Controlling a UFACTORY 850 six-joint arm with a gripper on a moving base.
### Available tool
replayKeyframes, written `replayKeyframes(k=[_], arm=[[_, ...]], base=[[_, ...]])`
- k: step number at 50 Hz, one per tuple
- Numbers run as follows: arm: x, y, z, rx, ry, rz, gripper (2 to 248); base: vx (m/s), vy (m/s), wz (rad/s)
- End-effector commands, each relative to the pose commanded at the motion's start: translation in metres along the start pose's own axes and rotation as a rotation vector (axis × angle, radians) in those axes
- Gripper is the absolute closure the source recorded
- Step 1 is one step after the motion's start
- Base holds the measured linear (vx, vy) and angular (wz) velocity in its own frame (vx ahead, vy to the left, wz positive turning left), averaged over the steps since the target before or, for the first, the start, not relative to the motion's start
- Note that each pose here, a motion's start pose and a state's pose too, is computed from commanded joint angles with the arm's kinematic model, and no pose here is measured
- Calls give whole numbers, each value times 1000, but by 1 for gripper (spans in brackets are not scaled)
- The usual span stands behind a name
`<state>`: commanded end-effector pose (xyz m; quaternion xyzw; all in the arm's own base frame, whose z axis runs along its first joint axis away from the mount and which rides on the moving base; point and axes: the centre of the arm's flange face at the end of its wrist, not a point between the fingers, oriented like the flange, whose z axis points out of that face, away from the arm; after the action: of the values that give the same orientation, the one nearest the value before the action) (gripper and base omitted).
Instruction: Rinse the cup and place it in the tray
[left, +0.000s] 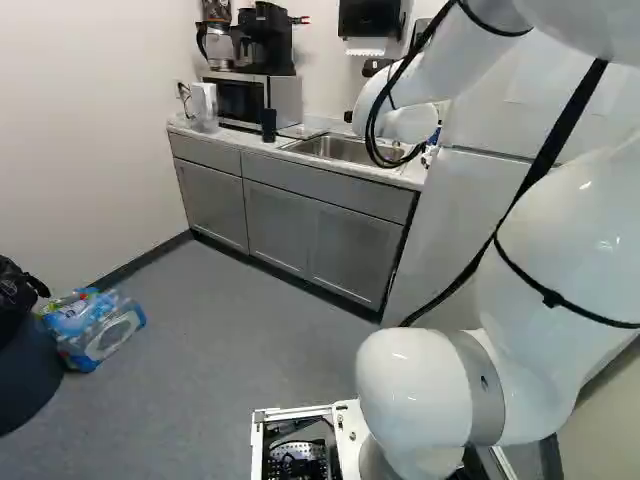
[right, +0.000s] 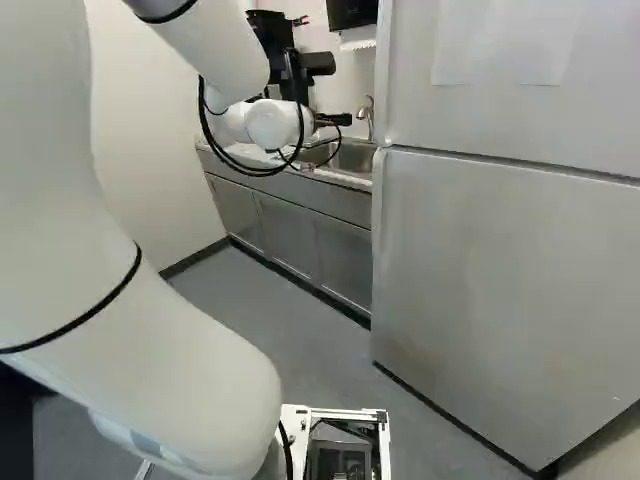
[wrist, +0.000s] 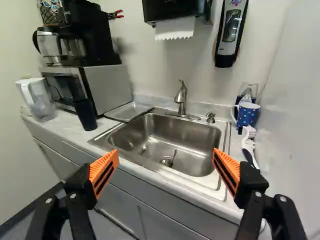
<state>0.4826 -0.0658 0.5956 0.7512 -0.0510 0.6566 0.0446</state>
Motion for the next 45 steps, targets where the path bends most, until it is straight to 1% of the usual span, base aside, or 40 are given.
replayKeyframes(k=[22, 45], arm=[[21, 3, 12, -7, -15, 1, 3], [41, 7, 22, -13, -46, 2, 3]], base=[[0, 0, 0], [0, 0, 0]])
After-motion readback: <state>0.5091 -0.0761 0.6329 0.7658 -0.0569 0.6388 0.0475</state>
